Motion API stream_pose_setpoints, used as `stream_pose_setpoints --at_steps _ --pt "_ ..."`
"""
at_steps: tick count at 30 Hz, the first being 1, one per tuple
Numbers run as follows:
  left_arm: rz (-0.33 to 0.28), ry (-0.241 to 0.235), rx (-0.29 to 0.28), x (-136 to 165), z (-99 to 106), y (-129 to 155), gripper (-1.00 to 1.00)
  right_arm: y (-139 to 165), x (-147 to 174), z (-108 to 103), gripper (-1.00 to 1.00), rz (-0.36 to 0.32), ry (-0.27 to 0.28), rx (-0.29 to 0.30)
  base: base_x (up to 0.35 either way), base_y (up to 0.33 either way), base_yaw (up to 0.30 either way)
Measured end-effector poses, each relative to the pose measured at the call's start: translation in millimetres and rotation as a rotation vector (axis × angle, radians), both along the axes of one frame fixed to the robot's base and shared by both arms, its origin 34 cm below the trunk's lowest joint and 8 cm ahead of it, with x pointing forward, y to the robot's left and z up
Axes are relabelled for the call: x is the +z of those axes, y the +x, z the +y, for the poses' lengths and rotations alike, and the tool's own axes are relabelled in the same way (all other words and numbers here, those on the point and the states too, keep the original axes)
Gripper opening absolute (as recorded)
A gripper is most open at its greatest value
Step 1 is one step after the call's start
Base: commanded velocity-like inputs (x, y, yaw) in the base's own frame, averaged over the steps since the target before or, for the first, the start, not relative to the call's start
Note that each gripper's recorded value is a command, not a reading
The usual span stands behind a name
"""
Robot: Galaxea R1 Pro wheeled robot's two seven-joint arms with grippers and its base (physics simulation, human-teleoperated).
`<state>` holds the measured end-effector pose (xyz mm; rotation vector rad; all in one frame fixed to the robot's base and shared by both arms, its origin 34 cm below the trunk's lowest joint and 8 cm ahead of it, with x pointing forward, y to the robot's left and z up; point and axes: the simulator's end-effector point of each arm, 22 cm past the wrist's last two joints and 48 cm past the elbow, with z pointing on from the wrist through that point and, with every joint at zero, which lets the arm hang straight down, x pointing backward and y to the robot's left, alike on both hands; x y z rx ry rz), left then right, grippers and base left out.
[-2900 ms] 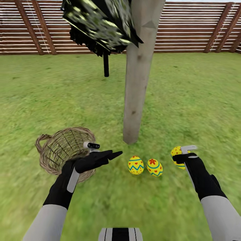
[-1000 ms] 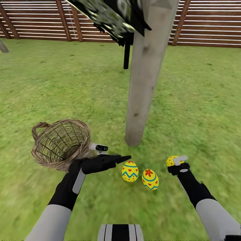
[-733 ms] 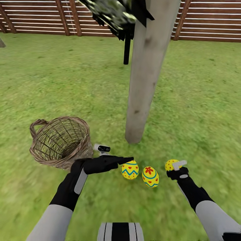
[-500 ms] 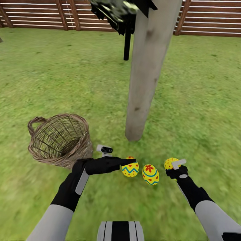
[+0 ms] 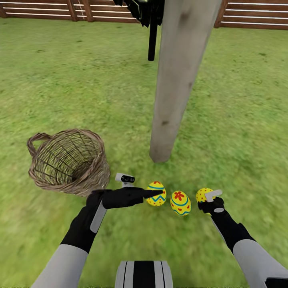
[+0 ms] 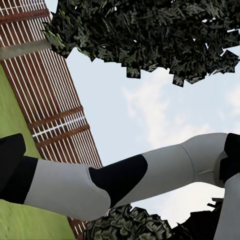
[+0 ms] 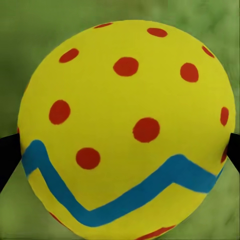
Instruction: Take the three Easter eggs out of the wicker basket on the lawn in the garden, then place them on the lawn next to a single tree (choose any tree) so that all three eggs are next to the same tree and none are left in the basket.
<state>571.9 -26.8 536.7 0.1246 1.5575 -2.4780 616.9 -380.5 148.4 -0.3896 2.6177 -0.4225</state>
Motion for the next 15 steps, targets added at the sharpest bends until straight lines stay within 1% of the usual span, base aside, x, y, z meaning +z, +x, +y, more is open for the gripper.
stream_pose_setpoints --at_steps 5,13,15 --pt "0.021 0.0 0.0 -11 0 1 1.0 -7 -13 10 -1.0 0.03 -0.006 0.046 0.0 0.0 0.0" --pt "0.054 -0.001 0.0 -28 0 1 1.0 -18 -30 10 -1.0 0.06 -0.007 0.047 0.0 0.0 0.0" --pt "0.062 -0.001 0.0 -32 0 1 1.0 -17 -32 9 -1.0 0.059 -0.015 0.053 0.0 0.0 0.0"
